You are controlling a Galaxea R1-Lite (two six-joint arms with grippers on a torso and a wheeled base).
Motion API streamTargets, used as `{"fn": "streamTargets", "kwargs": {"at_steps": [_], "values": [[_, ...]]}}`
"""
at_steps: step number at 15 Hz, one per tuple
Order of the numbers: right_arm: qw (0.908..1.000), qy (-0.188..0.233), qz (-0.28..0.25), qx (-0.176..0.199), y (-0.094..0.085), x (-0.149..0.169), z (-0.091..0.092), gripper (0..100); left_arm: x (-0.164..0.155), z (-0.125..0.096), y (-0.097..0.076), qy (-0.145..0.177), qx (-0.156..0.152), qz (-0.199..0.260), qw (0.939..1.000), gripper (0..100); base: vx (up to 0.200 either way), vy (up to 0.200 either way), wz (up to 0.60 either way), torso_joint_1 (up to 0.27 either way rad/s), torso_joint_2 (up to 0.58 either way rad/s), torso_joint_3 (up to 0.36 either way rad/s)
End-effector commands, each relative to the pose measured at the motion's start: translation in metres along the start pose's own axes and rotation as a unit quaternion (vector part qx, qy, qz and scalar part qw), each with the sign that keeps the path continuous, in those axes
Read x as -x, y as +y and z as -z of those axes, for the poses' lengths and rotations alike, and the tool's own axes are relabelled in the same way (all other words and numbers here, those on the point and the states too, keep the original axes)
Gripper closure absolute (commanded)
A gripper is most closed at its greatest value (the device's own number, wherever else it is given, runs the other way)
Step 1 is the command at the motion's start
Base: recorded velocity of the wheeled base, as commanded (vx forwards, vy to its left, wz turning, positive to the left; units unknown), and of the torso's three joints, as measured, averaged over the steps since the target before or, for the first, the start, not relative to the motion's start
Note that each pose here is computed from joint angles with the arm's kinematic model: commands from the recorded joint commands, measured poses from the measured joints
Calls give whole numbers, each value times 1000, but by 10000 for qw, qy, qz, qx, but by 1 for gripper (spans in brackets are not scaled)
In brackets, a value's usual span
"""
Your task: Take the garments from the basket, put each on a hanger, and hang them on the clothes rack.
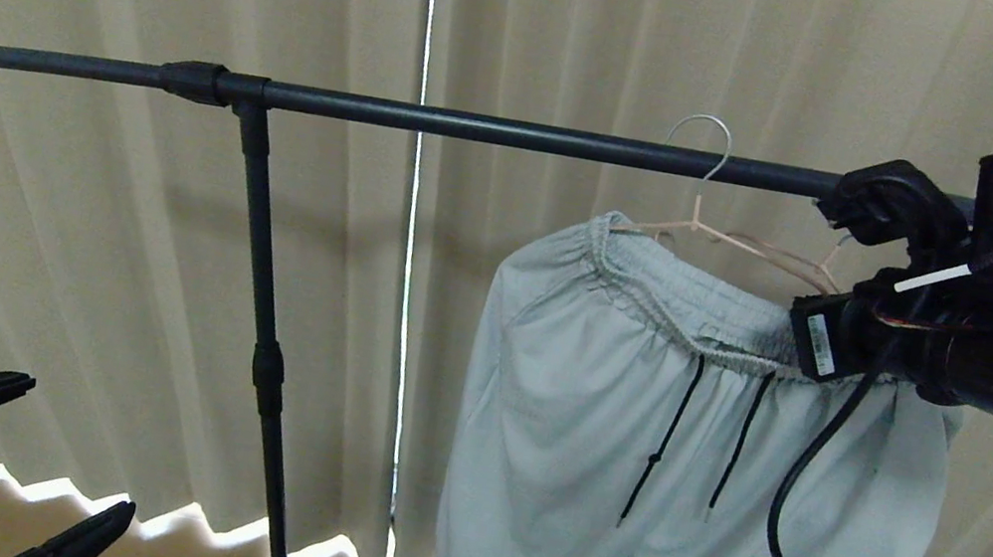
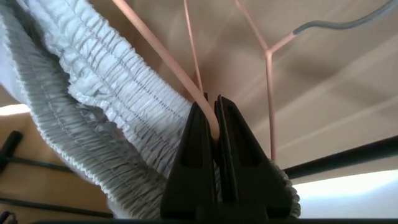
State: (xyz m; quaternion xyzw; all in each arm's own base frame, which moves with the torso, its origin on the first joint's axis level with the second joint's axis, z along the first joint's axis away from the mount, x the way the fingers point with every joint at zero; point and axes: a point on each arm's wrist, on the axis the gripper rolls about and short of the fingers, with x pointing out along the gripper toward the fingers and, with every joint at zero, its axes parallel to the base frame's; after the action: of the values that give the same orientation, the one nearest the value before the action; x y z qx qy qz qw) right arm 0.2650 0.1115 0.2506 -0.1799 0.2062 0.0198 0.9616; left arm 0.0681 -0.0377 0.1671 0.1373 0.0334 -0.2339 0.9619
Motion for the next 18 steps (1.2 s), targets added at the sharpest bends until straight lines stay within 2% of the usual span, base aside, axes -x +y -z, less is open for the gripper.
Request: {"fn": "streamTargets", "kwargs": {"at_steps": [1, 12, 13, 18], "values": [[9999, 48, -69, 65, 6, -3, 1, 100, 0, 0, 0, 9, 0, -10, 10000, 0, 0, 0, 0, 0, 0, 0], [9989, 62, -366, 272, 28, -1, 3, 100, 3, -2, 1, -115, 1, -49, 9999, 0, 0, 0, 0, 0, 0, 0], [9989, 51, -379, 272, 28, 0, 3, 0, 3, -3, 1, -123, 2, -51, 9999, 0, 0, 0, 0, 0, 0, 0], [9984, -93, -516, 230, 30, 9, 5, 0, 4, -3, 1, -138, 3, -55, 9999, 0, 0, 0, 0, 0, 0, 0]]}}
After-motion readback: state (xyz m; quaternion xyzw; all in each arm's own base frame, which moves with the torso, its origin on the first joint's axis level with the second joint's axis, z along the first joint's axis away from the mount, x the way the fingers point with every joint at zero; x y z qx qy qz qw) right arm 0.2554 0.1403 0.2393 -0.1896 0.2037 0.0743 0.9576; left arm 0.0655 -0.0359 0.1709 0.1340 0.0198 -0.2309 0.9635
